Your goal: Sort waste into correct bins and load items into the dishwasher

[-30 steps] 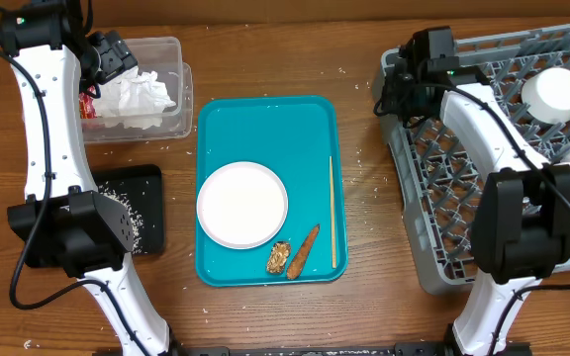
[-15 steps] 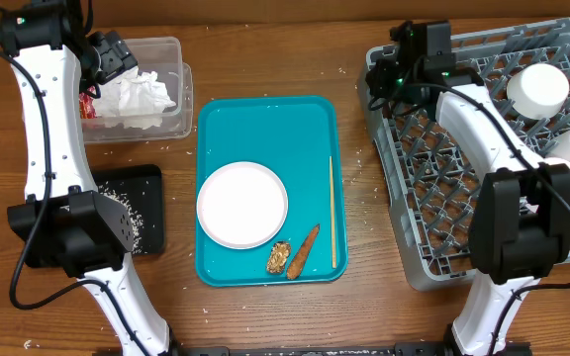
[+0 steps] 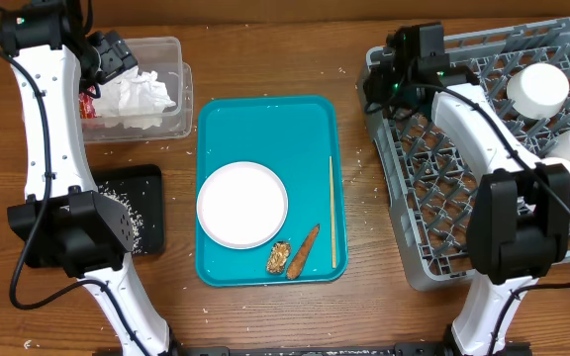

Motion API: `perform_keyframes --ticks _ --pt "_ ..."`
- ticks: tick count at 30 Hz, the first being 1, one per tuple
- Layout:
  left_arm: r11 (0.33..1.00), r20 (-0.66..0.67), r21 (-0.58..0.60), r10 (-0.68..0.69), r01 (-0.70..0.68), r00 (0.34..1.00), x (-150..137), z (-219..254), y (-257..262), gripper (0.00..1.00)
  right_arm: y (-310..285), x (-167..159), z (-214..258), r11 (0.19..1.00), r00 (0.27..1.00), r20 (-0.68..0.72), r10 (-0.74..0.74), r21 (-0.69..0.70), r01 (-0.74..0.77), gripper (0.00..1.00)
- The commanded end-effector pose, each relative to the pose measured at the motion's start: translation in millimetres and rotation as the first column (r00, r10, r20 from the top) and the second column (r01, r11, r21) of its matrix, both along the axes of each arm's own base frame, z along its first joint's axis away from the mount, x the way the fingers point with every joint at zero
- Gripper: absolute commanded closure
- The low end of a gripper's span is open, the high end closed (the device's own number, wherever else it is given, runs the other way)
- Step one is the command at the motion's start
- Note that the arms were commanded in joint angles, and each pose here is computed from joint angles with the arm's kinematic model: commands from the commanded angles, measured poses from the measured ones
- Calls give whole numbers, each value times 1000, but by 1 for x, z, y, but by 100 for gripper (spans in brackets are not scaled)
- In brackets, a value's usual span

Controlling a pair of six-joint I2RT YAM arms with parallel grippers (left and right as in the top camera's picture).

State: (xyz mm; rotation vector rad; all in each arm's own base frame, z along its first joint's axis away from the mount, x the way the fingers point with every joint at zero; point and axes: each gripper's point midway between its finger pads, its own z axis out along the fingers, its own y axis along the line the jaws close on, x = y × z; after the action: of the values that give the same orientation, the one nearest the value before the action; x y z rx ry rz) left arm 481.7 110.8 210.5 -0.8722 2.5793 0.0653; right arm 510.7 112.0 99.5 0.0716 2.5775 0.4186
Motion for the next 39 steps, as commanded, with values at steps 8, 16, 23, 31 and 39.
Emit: perform_keyframes --ticks 8,16,23,31,39 --pt "1000 28 -4 5 -5 1000 -2 12 -4 0 -14 -20 -31 992 993 -109 42 -111 -54 62" --pt "1000 28 -3 5 -5 1000 -2 12 -4 0 -12 -7 -31 995 998 -68 2 -97 -8 79" --pt "1000 28 -3 5 -5 1000 -2 12 -4 0 -23 12 -22 989 997 17 -69 -133 70 80" --pt "1000 28 -4 5 -5 1000 -2 12 -4 0 -19 27 -12 992 994 86 -72 -98 81 80" --pt "1000 28 -3 5 -5 1000 -2 12 -4 0 -19 25 -12 992 994 78 -72 -100 79 78"
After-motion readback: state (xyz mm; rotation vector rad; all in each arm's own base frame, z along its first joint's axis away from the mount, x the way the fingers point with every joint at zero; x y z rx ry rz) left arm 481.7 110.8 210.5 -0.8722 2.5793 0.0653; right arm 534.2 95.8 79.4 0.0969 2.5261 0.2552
